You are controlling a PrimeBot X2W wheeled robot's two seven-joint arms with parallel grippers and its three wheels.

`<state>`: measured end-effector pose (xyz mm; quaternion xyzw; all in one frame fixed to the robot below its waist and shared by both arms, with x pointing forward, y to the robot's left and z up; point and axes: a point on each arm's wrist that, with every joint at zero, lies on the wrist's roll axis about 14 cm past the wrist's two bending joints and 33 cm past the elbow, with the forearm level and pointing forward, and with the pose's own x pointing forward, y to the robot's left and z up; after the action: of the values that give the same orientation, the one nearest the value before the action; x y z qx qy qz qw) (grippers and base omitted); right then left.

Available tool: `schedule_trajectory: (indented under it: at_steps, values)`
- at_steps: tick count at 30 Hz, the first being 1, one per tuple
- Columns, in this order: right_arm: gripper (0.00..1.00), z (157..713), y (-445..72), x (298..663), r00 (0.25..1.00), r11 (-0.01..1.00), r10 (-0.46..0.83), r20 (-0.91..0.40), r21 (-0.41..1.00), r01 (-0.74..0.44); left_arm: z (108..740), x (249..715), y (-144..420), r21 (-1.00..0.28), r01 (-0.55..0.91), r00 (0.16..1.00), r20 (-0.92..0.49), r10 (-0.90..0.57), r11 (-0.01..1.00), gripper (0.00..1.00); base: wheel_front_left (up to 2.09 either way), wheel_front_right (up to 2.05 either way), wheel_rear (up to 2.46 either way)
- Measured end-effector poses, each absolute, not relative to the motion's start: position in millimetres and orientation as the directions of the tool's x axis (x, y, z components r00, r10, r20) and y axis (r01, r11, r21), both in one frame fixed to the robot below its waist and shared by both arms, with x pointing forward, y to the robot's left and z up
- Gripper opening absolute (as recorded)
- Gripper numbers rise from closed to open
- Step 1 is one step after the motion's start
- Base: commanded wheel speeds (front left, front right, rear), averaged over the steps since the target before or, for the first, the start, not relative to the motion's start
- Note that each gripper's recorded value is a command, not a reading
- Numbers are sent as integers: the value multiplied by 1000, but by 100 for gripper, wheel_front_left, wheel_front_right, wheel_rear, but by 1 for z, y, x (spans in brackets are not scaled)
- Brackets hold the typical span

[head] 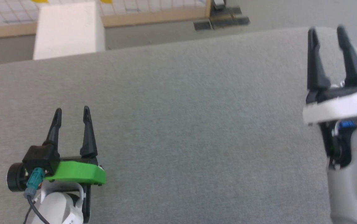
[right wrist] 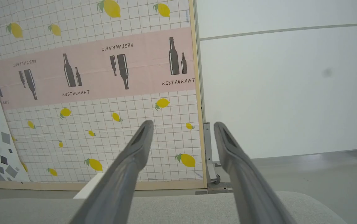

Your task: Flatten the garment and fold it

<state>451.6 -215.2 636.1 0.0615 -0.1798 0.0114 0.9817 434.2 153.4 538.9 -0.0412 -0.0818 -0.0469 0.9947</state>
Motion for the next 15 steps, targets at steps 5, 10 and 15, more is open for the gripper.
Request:
schedule_trajectory:
  at_steps: [5, 10, 15]
  values:
    - [100, 614, -203, 434, 949, 993, 5, 315, 114, -42, 546, 416, 170, -83, 48, 984, 176, -33, 995, 100, 0, 0, 0]
    - [100, 593, -184, 420, 957, 989, 47, 287, 124, -86, 552, 401, 189, -77, -9, 982, 187, 24, 997, 100, 0, 0, 0]
    - [100, 573, -166, 408, 964, 980, 91, 248, 147, -131, 557, 389, 201, -83, -49, 978, 198, 65, 995, 100, 0, 0, 0]
